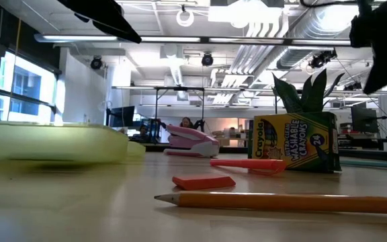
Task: Pack school essentials
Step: Put the blue pencil into the yellow supply box
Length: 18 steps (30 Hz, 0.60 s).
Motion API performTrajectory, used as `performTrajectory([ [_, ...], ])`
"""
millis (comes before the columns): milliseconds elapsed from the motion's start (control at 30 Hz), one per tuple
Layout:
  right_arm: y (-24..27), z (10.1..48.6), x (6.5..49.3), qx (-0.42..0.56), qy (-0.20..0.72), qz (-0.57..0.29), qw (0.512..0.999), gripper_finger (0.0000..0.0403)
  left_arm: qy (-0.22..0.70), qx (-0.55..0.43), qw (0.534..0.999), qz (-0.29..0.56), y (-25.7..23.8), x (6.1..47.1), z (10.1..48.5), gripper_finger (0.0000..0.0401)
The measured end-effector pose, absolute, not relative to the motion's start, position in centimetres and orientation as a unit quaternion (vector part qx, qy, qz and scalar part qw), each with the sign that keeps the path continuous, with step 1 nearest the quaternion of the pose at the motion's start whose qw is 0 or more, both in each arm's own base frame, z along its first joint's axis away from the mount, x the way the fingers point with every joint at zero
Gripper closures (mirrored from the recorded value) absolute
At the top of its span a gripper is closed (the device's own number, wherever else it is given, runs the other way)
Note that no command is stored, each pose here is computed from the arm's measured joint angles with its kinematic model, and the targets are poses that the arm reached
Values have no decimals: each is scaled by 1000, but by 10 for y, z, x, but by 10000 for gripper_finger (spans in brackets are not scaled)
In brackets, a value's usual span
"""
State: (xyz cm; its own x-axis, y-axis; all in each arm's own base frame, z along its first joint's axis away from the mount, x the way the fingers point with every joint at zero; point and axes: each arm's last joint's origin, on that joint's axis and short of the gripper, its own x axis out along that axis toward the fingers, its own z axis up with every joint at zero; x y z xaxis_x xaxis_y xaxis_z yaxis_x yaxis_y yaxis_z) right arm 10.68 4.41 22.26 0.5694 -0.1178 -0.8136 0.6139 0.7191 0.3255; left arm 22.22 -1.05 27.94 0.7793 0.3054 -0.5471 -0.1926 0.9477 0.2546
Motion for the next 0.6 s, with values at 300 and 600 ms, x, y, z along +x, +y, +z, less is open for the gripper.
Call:
performTrajectory([
  [300, 57, 208, 118, 362, 504, -223, 752, 316, 304, 89, 939, 134, -11, 222, 279, 1],
  [600, 64, 194, 127, 368, 546, -257, 708, 241, 303, 80, 940, 137, -11, 222, 279, 1],
])
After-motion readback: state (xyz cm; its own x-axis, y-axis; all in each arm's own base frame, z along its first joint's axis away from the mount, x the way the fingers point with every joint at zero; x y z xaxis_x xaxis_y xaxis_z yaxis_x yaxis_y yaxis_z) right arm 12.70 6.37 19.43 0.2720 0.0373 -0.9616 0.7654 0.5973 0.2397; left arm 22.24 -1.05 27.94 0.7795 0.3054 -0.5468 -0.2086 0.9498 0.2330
